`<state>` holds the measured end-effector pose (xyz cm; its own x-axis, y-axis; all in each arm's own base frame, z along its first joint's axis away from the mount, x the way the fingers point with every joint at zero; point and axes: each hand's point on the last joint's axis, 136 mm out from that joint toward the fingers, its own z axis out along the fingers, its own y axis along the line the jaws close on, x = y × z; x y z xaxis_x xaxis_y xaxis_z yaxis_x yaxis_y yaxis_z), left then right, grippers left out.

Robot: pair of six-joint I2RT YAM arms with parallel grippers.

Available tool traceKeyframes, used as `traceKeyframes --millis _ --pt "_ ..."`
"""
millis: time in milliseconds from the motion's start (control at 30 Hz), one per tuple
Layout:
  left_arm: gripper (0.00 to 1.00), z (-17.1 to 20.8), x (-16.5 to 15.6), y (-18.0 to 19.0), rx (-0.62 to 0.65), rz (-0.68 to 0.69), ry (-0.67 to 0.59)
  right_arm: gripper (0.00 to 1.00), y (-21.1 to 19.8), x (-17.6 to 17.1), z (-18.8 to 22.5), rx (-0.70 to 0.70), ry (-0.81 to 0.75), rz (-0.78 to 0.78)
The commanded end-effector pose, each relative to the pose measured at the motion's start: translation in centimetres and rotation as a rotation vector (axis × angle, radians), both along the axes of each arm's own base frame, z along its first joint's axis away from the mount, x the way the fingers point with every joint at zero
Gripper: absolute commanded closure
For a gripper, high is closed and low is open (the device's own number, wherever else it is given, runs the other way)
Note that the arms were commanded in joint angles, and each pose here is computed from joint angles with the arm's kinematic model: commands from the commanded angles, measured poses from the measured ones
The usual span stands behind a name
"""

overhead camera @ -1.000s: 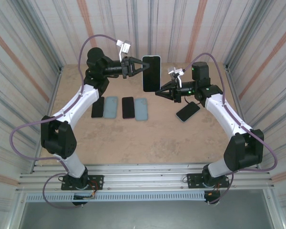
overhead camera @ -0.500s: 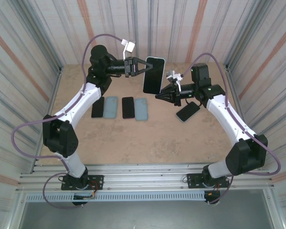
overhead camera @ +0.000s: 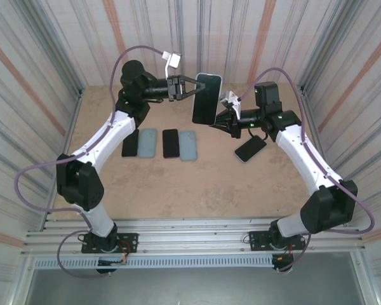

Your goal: Take the phone out of the phone case

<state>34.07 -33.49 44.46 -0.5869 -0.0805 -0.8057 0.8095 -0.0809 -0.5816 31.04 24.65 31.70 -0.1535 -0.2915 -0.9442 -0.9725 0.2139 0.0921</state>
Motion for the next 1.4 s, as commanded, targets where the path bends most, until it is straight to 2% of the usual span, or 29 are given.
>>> traceKeyframes --millis 0,167,400,667,733,833,933,1100,1200,1367 --pt "1.00 2.4 -3.4 -0.3 -0.005 -0.073 -0.024 0.95 0.0 1.8 3.3 0.055 -0.114 -0.047" --pt "1.00 2.1 -2.4 -0.2 -0.004 -0.037 -0.019 0.93 0.4 0.9 4.8 0.128 -0.073 0.007" --pt "1.00 1.6 -0.9 -0.1 -0.014 -0.002 0.001 0.75 0.2 -0.2 6.3 0.240 -0.017 0.041" --pt "1.00 1.9 0.5 -0.4 -0.038 0.028 0.045 0.64 0.4 -1.3 6.1 0.312 0.140 0.059" --pt "1.00 1.9 1.7 -0.2 -0.038 0.079 0.091 0.62 0.4 -1.5 5.9 0.334 0.194 0.050" --pt "1.00 1.0 3.9 0.3 -0.073 0.167 0.236 0.58 0.0 -1.1 5.6 0.382 0.295 -0.008" --pt "1.00 -0.5 4.7 0.0 -0.076 0.175 0.351 0.55 -0.9 -0.1 5.0 0.453 0.411 -0.104" --pt "1.00 -3.0 5.3 -0.5 -0.070 0.199 0.502 0.54 -1.4 0.4 5.4 0.625 0.554 -0.168" --pt "1.00 -4.0 5.4 -0.9 -0.068 0.194 0.548 0.55 -1.3 0.6 5.9 0.705 0.605 -0.184" --pt "1.00 -5.2 5.3 -1.6 -0.056 0.184 0.581 0.60 -0.2 0.6 5.9 0.738 0.686 -0.190"
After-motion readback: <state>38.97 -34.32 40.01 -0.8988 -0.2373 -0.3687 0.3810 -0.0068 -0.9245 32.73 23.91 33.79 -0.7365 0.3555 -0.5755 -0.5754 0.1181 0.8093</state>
